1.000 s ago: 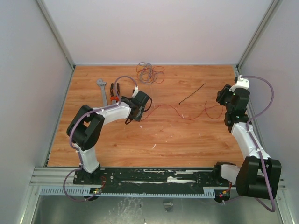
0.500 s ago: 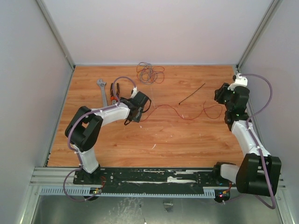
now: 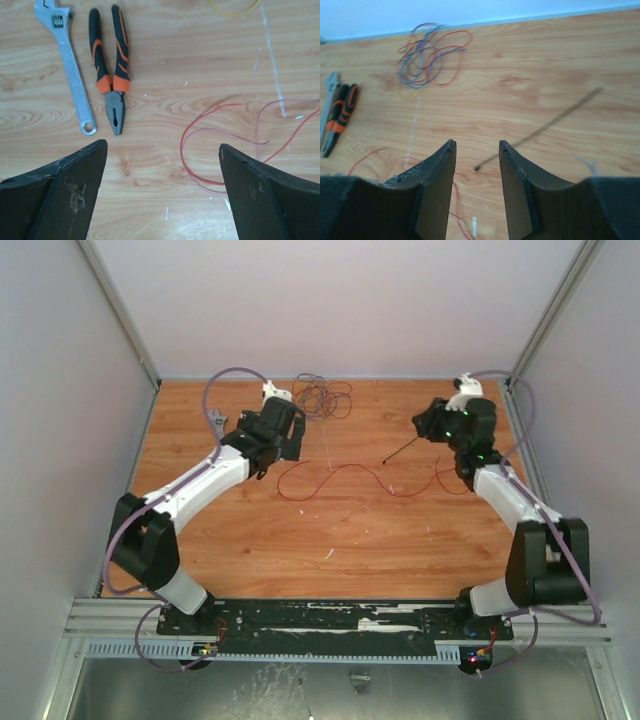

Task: Zip-tie the wires
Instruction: Untie the cable at the center of the board.

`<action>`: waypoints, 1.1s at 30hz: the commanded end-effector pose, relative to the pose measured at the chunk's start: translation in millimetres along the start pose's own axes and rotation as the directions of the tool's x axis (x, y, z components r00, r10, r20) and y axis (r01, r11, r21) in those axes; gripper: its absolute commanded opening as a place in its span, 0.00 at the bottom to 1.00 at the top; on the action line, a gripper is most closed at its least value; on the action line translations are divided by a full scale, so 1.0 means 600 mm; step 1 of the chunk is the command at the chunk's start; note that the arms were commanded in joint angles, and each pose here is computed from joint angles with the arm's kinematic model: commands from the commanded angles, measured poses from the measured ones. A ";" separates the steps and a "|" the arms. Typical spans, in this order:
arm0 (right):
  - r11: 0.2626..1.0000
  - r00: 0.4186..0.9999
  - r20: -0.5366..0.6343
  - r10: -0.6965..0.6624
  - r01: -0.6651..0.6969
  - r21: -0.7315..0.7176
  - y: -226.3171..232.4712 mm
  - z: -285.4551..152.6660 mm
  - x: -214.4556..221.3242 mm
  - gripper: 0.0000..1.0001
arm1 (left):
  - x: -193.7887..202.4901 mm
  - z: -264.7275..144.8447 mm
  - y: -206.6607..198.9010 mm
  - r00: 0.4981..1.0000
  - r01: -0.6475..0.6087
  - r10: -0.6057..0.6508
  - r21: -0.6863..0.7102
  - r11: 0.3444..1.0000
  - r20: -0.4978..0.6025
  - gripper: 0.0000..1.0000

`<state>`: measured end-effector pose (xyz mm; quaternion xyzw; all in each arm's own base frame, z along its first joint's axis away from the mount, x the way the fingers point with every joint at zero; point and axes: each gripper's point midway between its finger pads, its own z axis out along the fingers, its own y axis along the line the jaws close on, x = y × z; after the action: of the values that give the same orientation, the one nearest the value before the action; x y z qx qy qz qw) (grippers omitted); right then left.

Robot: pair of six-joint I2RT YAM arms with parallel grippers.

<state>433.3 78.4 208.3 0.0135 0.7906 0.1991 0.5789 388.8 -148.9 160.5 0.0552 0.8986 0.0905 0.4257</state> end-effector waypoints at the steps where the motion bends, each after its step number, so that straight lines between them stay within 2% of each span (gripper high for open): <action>1: 0.987 1.000 0.001 0.006 -0.006 -0.160 0.094 0.072 -0.013 0.41 | -0.044 -0.031 0.016 0.988 0.122 -0.131 0.108 0.987 0.085 0.98; 3: 0.977 1.000 -0.024 -0.002 -0.003 -0.215 0.126 0.111 -0.001 0.41 | -0.058 -0.049 0.024 0.971 0.182 -0.206 0.181 0.967 0.124 0.98; 7: 0.954 0.996 -0.090 -0.027 -0.001 -0.299 0.171 0.199 0.040 0.41 | -0.061 -0.067 0.050 0.948 0.238 -0.277 0.228 0.944 0.159 0.98; 11: 0.934 0.987 -0.141 -0.073 0.018 -0.356 0.205 0.276 0.073 0.40 | -0.060 -0.083 0.064 0.932 0.265 -0.320 0.277 0.924 0.173 0.98; 15: 0.911 0.982 -0.137 -0.128 0.062 -0.407 0.234 0.344 0.084 0.38 | -0.049 -0.088 0.074 0.925 0.280 -0.338 0.290 0.915 0.172 0.98; 19: 0.899 0.964 -0.214 -0.158 0.050 -0.435 0.242 0.397 0.134 0.35 | -0.038 -0.086 0.074 0.929 0.278 -0.334 0.297 0.913 0.157 0.98; 24: 0.902 0.949 -0.257 -0.184 0.059 -0.429 0.242 0.431 0.181 0.34 | -0.029 -0.080 0.077 0.932 0.277 -0.329 0.289 0.916 0.149 0.98; 33: 0.903 0.929 -0.308 -0.206 0.059 -0.425 0.232 0.437 0.228 0.35 | -0.020 -0.069 0.072 0.937 0.274 -0.323 0.294 0.916 0.134 0.98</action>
<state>599.1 313.1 62.3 -0.1775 0.8249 0.3215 0.4297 361.9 -112.0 204.0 -0.0200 0.8632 -0.0955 0.4954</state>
